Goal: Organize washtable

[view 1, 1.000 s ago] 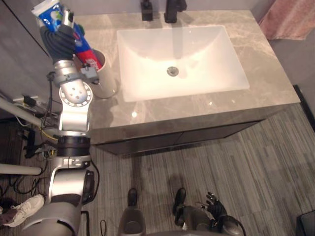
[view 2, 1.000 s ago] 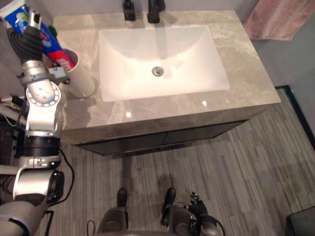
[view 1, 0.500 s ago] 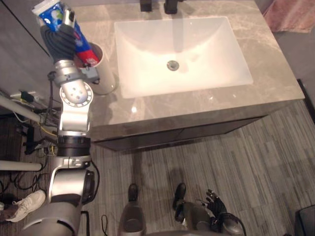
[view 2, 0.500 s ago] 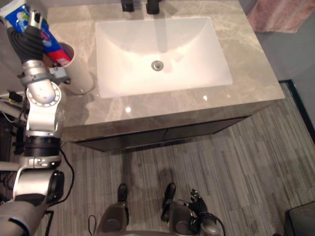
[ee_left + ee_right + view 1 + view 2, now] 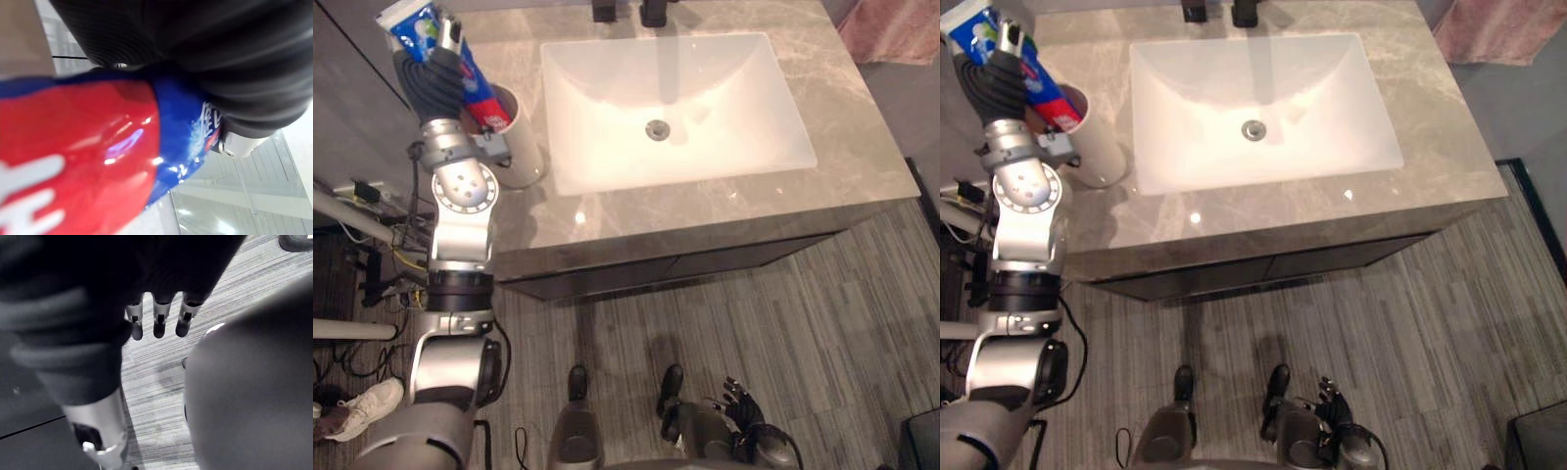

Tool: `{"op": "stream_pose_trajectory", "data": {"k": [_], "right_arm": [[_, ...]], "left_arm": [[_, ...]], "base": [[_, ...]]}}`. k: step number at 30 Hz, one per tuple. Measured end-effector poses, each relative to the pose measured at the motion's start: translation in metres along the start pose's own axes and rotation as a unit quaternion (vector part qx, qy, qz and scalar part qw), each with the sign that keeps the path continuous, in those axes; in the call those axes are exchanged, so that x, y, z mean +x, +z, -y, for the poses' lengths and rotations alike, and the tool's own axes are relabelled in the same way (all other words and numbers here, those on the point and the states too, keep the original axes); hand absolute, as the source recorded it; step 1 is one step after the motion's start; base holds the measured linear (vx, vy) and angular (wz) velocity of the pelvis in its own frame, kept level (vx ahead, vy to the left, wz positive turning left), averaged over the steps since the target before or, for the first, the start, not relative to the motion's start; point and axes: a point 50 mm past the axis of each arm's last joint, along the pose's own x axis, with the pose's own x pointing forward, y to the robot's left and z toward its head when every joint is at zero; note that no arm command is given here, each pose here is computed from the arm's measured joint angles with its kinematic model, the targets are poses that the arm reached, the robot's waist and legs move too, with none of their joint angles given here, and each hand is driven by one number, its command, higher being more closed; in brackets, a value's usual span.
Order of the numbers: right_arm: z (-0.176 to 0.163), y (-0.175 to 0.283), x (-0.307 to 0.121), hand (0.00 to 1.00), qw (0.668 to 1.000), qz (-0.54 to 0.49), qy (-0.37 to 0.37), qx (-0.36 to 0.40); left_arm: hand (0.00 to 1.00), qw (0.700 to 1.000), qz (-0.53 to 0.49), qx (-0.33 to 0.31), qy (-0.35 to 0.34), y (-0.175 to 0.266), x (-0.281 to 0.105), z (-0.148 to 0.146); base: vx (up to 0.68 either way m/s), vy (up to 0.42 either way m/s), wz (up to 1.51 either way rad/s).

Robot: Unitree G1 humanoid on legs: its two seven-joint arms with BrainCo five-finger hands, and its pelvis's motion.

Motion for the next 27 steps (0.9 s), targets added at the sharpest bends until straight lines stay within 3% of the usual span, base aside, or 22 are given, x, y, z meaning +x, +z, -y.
{"op": "stream_pose_trajectory", "data": {"k": [1,27], "right_arm": [[0.0,0.0,0.0,0.0,1.0,0.0,0.0,0.0],[-0.0027,0.0003,0.0005,0.0,1.0,-0.001,0.009,-0.011]], "left_arm": [[0.0,1.0,0.0,0.0,0.0,0.0,0.0,0.0],[0.0,1.0,0.004,-0.017,0.002,0.0016,0.0004,-0.0004]], "base": [[0.0,0.0,0.0],[0.0,0.0,0.0]]}}
